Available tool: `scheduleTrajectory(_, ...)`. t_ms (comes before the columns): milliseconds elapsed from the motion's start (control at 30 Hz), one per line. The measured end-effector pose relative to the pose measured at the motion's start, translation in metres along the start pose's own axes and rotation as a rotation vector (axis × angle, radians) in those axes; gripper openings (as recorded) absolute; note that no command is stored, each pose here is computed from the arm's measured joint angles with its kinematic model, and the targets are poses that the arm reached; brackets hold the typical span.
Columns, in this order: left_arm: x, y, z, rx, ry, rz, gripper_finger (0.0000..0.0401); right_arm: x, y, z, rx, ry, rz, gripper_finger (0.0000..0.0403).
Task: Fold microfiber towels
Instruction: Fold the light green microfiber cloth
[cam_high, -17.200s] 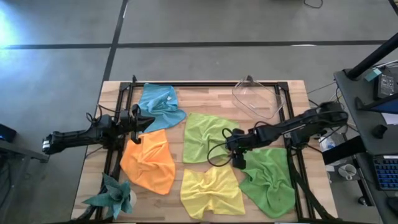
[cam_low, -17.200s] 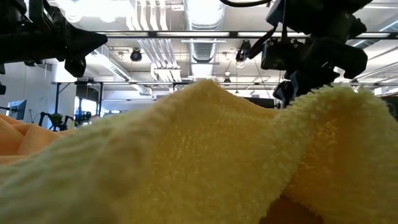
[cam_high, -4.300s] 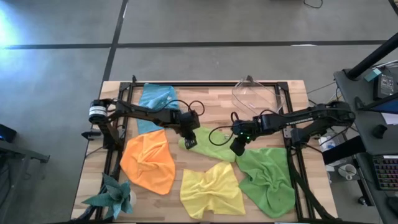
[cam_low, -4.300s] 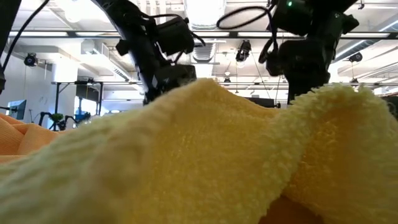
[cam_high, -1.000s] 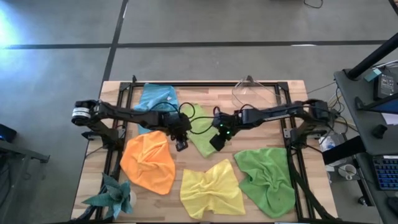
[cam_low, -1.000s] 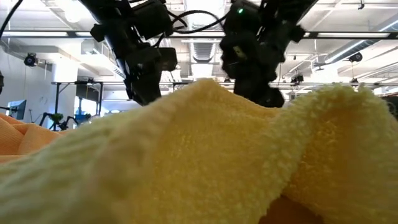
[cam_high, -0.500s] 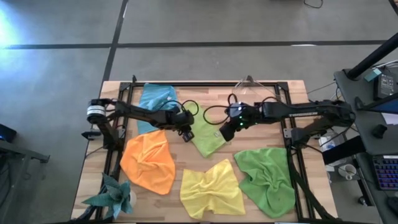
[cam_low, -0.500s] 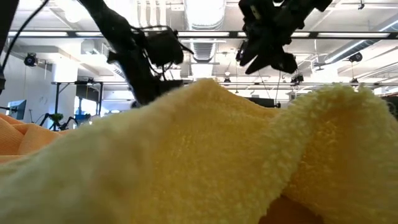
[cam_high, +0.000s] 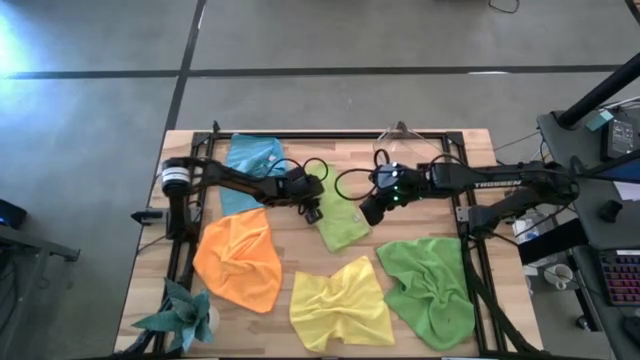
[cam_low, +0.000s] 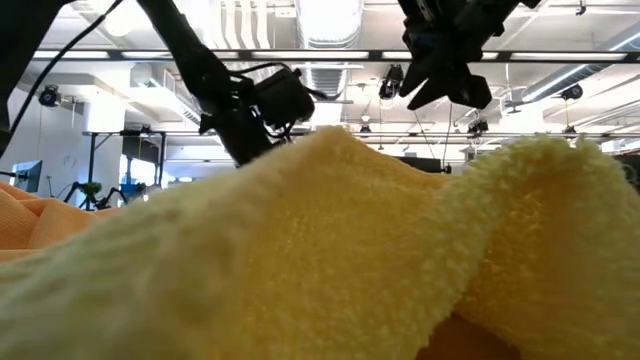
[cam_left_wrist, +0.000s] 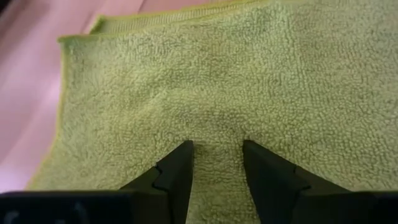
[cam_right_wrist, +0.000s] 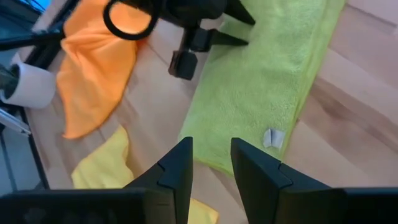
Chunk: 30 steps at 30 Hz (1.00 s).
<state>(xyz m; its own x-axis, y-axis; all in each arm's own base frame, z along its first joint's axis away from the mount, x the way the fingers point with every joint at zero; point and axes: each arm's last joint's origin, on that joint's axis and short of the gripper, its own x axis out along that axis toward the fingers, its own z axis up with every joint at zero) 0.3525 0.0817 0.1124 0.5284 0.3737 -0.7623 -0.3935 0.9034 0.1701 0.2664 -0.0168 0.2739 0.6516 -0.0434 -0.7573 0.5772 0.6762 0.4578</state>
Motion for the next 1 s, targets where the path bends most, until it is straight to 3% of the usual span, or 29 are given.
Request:
scheduleTrajectory(200, 0.002, 0.001, 0.011, 0.204, -0.128, -0.019, 0.013, 0.001, -0.002, -0.002, 0.014, 0.02, -0.021, 0.0107)
scheduleTrajectory(367, 0.002, 0.002, 0.015, 0.299, -0.162, -0.096, 0.013, 0.001, -0.002, -0.002, 0.017, 0.021, -0.022, 0.0107)
scheduleTrajectory(500, -0.008, 0.001, 0.021, 0.315, -0.159, -0.113, 0.013, 0.001, -0.002, -0.002, 0.015, 0.024, -0.025, 0.0107)
scheduleTrajectory(767, -0.067, 0.004, 0.049, 0.327, -0.191, -0.12, 0.013, -0.005, -0.003, -0.003, -0.021, 0.028, -0.027, 0.0107)
scheduleTrajectory(867, -0.087, -0.004, 0.051, 0.339, -0.228, -0.163, 0.013, -0.009, -0.004, -0.004, -0.029, 0.027, -0.025, 0.0107)
scheduleTrajectory(1000, -0.101, -0.028, 0.049, 0.266, -0.244, -0.258, 0.013, -0.013, -0.003, -0.006, -0.039, 0.025, -0.019, 0.0107)
